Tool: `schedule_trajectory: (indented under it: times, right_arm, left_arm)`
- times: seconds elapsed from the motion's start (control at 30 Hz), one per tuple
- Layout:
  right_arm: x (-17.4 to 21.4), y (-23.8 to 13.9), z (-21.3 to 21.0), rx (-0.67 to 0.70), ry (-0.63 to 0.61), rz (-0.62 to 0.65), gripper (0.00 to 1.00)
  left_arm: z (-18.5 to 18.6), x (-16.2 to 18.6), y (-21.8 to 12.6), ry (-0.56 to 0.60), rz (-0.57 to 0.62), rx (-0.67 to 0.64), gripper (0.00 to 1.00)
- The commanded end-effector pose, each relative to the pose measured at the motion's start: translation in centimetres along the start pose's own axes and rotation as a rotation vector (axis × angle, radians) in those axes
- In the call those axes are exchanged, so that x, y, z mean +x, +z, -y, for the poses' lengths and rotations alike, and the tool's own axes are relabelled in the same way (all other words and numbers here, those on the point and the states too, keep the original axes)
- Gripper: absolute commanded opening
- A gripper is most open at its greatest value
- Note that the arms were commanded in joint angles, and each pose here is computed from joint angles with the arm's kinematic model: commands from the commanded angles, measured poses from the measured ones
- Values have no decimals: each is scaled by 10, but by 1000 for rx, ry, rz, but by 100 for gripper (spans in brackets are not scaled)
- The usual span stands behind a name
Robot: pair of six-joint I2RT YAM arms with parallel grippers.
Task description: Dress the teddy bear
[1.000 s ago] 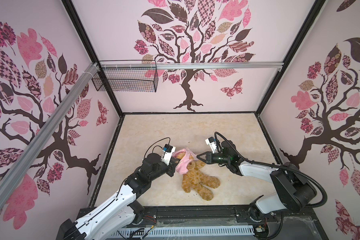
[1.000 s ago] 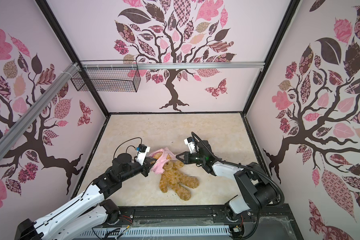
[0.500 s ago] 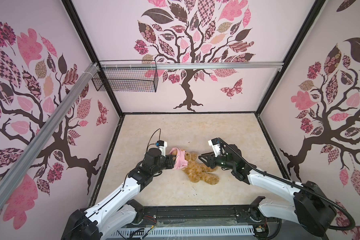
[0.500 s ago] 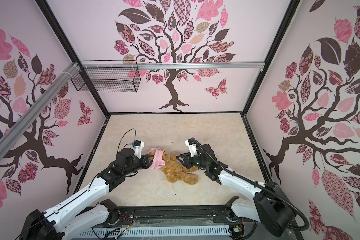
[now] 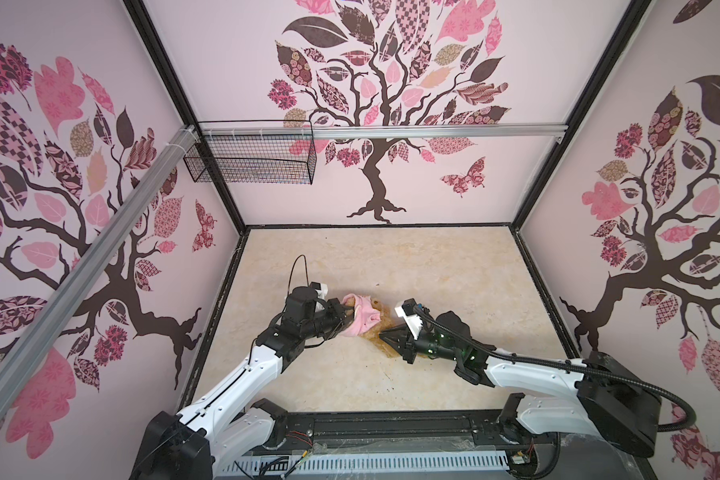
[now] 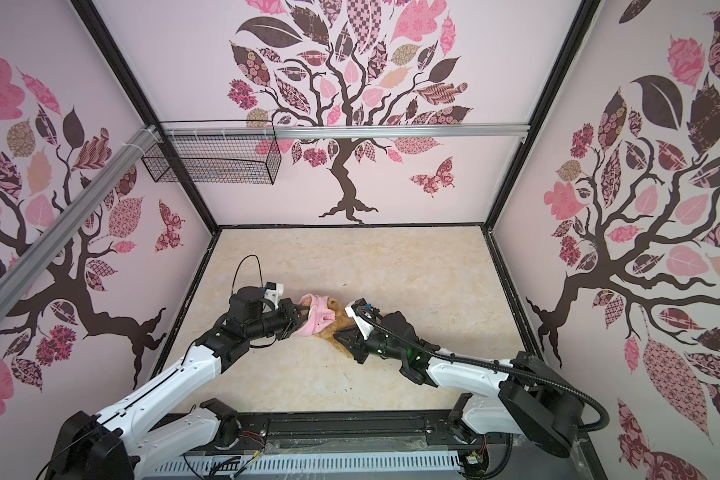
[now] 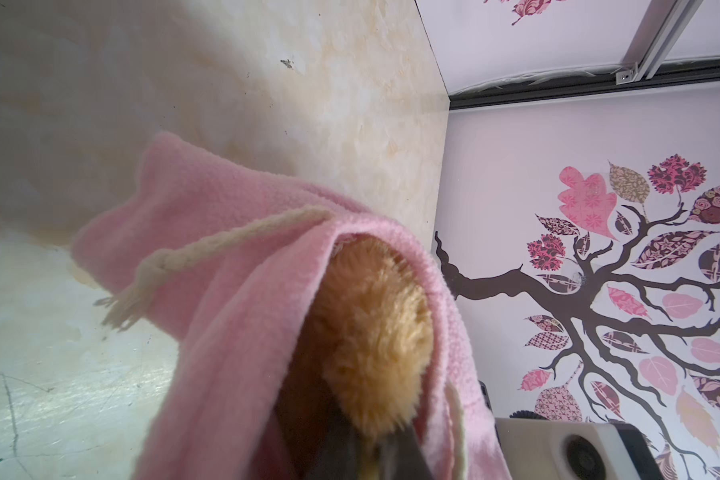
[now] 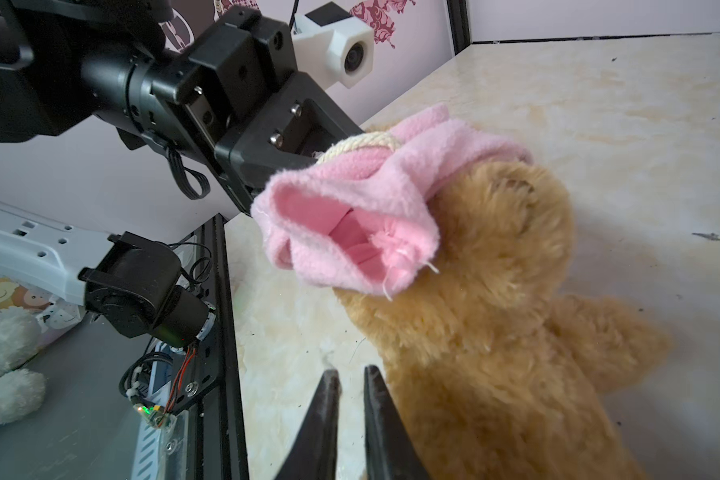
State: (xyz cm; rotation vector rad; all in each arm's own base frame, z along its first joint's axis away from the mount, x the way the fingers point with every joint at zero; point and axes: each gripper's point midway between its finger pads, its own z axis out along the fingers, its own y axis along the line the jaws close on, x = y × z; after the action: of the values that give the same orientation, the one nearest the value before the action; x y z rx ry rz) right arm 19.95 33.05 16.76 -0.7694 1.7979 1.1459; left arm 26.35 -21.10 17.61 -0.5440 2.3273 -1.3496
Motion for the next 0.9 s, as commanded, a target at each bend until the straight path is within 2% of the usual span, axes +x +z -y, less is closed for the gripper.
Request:
schedule_trajectory:
  times: [0.0, 0.23, 0.53, 0.87]
  right_arm:
    - [-18, 13, -9, -36, -37, 60, 13]
    - [-24, 27, -10, -63, -17, 89, 11]
    - [-49, 31, -3, -6, -17, 168, 11]
    - [-55, 31, 4, 9, 89, 215, 23]
  left_arm:
    - [36, -3, -5, 3, -4, 95, 0]
    - [37, 6, -1, 1, -30, 99, 0]
    - [35, 15, 5, 16, -59, 87, 0]
    - [36, 20, 9, 41, -79, 86, 0]
